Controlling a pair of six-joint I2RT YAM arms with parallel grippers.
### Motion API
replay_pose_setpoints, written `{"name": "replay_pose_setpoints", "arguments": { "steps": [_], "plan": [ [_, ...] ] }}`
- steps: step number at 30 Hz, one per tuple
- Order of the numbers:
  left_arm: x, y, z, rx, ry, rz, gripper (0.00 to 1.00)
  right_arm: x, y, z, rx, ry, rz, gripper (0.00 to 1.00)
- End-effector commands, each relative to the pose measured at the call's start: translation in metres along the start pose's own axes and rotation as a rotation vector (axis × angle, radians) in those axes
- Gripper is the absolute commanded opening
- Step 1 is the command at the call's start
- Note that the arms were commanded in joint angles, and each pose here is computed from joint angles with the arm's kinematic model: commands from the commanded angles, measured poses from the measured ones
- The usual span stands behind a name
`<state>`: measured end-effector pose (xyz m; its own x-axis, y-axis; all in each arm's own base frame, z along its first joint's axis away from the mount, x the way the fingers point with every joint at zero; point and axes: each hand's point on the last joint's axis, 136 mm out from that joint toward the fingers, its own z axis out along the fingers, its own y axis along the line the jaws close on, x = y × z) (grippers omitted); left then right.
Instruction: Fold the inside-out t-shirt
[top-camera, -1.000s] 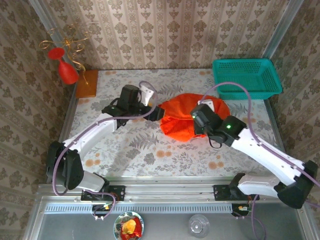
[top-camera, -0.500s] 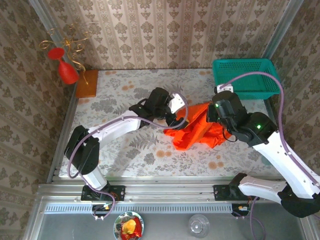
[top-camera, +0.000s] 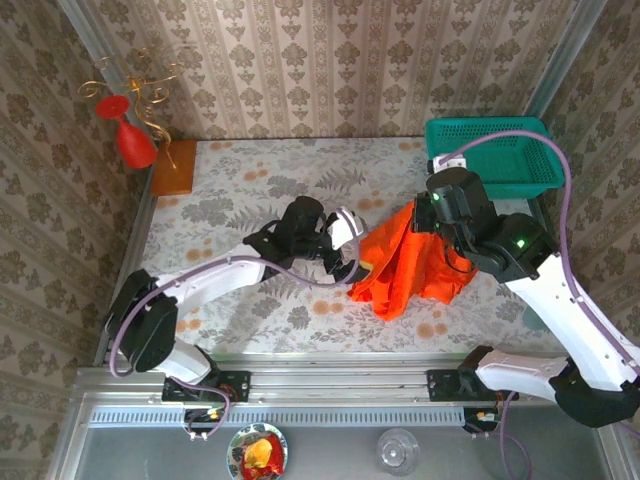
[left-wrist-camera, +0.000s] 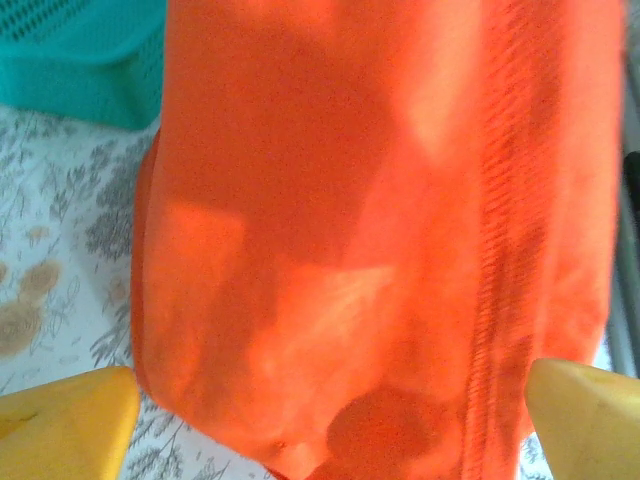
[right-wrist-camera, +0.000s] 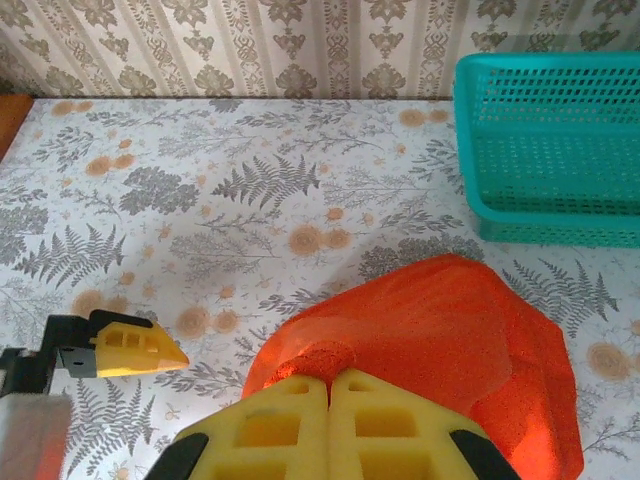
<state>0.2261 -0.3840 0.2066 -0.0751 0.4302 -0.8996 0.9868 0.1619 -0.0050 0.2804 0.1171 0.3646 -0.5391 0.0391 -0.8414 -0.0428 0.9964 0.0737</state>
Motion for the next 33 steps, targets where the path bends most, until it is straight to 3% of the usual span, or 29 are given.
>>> {"name": "replay_pose_setpoints", "arguments": {
  "steps": [1, 8, 12, 23, 26, 33],
  "plan": [
    [-0.007, -0.018, 0.000, 0.059, -0.057, 0.035, 1.00, -0.014, 0.003, -0.009, -0.031, -0.028, 0.008, 0.00],
    [0.029, -0.037, 0.026, 0.092, 0.038, 0.016, 1.00, -0.031, 0.007, -0.018, -0.053, -0.062, 0.021, 0.00],
    [0.043, -0.035, 0.036, 0.043, 0.061, -0.004, 1.00, -0.042, 0.008, -0.026, -0.065, -0.082, 0.023, 0.00],
    [0.038, -0.056, 0.047, 0.056, 0.021, -0.030, 1.00, -0.050, 0.013, -0.024, -0.074, -0.098, 0.022, 0.00],
    [0.039, -0.065, 0.047, 0.068, 0.006, -0.038, 0.95, -0.048, 0.015, -0.020, -0.077, -0.090, 0.022, 0.00],
    [0.054, -0.080, 0.055, 0.150, 0.019, -0.069, 0.70, -0.049, 0.022, -0.015, -0.098, -0.088, 0.031, 0.00]
  ]
}}
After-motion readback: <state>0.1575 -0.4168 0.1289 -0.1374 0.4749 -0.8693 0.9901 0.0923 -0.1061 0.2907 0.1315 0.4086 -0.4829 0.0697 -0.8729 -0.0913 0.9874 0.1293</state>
